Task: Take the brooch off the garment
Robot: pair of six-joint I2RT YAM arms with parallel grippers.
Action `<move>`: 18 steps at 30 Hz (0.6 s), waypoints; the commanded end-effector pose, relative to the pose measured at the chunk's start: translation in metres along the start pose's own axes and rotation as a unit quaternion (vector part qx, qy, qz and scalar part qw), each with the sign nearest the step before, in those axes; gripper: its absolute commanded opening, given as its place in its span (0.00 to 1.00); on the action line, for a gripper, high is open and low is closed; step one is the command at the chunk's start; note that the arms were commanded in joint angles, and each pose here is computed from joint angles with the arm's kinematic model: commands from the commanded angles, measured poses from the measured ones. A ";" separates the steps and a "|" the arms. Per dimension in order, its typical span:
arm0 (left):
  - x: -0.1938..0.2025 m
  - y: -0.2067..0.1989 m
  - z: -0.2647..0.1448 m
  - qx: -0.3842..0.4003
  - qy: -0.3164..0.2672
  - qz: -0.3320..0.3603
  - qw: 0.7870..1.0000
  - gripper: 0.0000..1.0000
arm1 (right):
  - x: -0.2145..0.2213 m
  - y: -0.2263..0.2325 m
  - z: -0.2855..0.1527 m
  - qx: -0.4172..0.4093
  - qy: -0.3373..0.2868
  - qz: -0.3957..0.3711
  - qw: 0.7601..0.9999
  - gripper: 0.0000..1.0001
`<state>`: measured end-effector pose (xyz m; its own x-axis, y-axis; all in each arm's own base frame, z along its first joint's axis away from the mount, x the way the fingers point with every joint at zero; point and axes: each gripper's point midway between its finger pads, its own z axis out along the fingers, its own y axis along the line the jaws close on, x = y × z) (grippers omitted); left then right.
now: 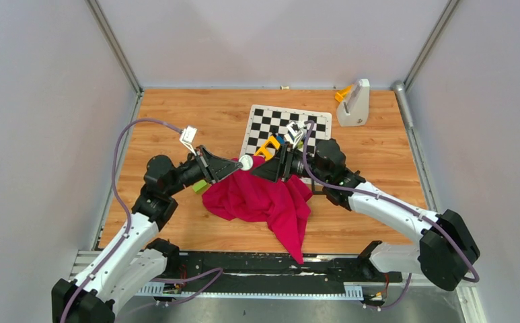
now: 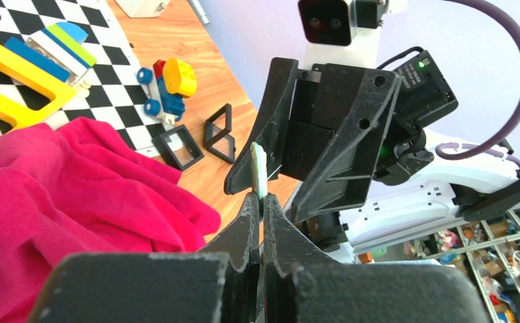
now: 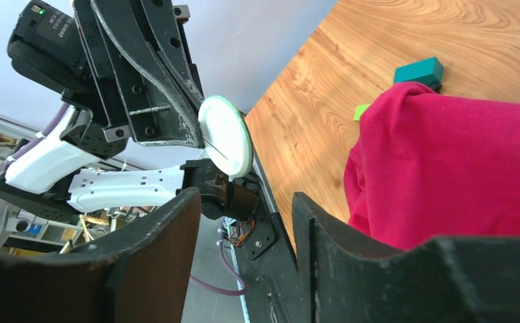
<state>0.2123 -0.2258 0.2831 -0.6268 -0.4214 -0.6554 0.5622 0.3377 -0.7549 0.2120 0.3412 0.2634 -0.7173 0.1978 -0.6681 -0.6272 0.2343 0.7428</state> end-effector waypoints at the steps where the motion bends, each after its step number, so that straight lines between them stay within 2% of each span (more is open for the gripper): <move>1: -0.009 -0.023 -0.004 0.051 -0.022 0.003 0.998 0.00 | -0.024 0.029 0.008 -0.047 -0.027 -0.008 0.999 0.50; 10: -0.009 -0.033 -0.007 0.080 -0.026 0.004 0.996 0.00 | -0.035 0.041 0.008 -0.065 -0.043 -0.001 0.997 0.35; 18: -0.010 -0.039 -0.008 0.096 -0.029 0.002 0.995 0.00 | -0.036 0.051 0.004 -0.083 -0.046 -0.003 0.996 0.36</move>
<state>0.1996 -0.2289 0.3023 -0.6244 -0.4571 -0.6334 0.6087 0.2234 -0.7613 0.2140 0.3500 0.2877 -0.7309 0.2451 -0.6369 -0.6185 0.1565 0.7700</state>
